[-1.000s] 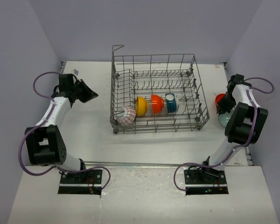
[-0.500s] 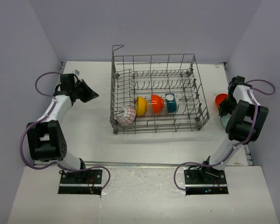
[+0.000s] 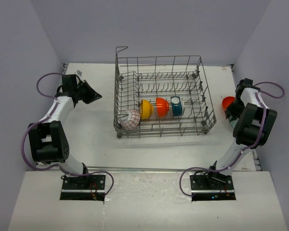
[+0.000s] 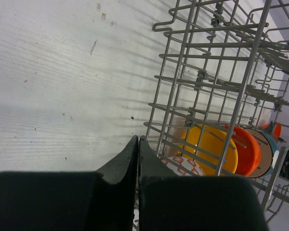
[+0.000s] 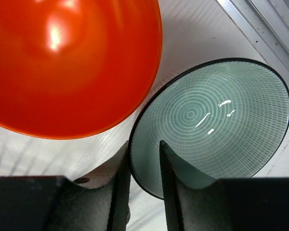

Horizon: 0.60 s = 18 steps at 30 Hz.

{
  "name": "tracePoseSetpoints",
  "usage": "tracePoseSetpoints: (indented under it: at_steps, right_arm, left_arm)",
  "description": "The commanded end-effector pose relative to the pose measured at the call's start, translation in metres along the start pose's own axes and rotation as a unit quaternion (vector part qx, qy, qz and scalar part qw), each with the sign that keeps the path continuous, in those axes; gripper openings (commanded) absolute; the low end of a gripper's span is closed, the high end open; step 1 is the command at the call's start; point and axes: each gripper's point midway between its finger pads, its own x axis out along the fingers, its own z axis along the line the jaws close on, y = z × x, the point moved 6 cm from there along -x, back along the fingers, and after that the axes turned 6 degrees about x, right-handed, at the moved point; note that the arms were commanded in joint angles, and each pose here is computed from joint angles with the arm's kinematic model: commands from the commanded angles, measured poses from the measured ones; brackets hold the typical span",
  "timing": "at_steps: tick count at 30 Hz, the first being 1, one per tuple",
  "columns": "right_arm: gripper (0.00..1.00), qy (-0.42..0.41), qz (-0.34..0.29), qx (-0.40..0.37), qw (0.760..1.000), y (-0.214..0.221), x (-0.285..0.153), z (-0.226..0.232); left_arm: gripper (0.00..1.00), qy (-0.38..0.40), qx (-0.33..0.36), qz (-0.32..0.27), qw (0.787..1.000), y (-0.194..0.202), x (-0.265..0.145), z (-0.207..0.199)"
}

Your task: Unload the bowls from the dish rack

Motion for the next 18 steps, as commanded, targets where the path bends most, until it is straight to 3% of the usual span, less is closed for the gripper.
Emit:
tracePoseSetpoints:
  at_steps: [1,5,18]
  right_arm:
    - [0.31,0.007,-0.012,0.012,1.000,-0.007,0.003,-0.001]
    - [0.39,-0.002,-0.015,0.012,1.000,-0.009,-0.002,0.000]
    - [0.53,-0.072,-0.047,0.015,0.996,-0.015,-0.053,0.018]
  left_arm:
    - [0.00,0.027,0.025,-0.029,0.999,-0.021,-0.006,-0.012]
    - [0.00,0.029,0.025,-0.026,0.999,-0.019,-0.005,-0.012]
    - [0.00,0.026,0.026,-0.028,0.999,-0.010,-0.015,-0.012]
